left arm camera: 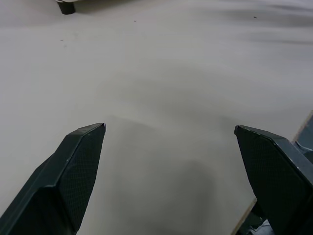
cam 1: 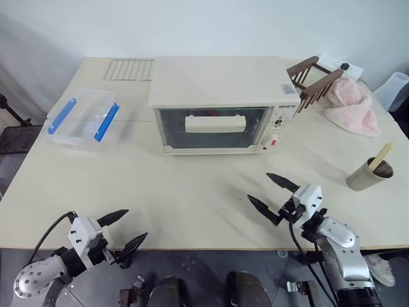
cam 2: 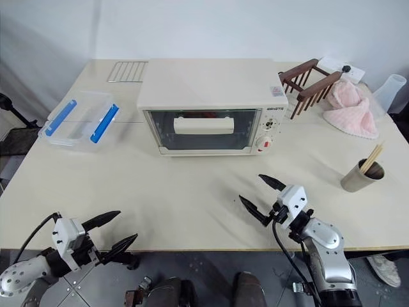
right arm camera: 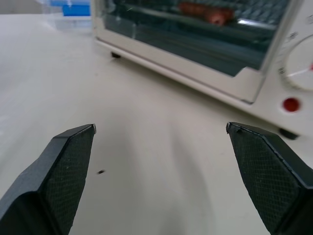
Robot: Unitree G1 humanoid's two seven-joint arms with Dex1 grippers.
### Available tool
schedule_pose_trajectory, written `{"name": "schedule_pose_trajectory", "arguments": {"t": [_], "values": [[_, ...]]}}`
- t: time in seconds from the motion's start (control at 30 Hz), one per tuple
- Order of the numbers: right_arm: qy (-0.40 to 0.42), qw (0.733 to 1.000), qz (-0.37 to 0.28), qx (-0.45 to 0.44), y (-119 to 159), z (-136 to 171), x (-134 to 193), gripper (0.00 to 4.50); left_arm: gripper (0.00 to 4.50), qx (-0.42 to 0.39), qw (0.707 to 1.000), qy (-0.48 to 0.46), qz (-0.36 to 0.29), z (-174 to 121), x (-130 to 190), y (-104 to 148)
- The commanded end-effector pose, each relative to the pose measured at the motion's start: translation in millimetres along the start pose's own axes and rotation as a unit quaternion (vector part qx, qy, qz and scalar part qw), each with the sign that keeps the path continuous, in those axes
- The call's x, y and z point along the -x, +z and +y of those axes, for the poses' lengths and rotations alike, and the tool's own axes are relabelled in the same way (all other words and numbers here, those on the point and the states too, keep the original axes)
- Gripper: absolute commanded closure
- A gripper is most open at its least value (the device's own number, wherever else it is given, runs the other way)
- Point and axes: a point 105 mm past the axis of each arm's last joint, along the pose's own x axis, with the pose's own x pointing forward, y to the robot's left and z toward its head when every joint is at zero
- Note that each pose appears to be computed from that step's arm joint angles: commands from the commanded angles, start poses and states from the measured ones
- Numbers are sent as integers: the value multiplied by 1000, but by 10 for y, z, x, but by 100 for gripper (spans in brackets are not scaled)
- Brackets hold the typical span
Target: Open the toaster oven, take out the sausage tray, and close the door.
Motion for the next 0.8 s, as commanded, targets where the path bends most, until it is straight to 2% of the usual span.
{"name": "schedule_pose_trajectory", "arguments": {"t": [0.03,0.1,0.17,0.33,0.53,0.73,0.8], "values": [[16,999,-25,16,119,-31,-9,0,1,-43,999,0,2,-10,11,105],[41,998,-48,-5,257,-35,-106,0,1,3,999,12,-32,78,-19,181],[54,996,-64,-20,389,-51,-214,0,1,52,994,-6,-98,120,-19,375],[61,993,-79,-57,630,-136,-468,0,1,113,986,-56,-110,220,-101,547],[93,987,-111,-68,907,-92,-812,0,1,99,981,-95,-135,357,-325,759],[98,985,-138,-46,997,-78,-934,0,1,106,979,-113,-131,349,-400,745],[109,979,-169,-43,1112,-27,-944,0,1,108,979,-112,-131,332,-412,707]]}}
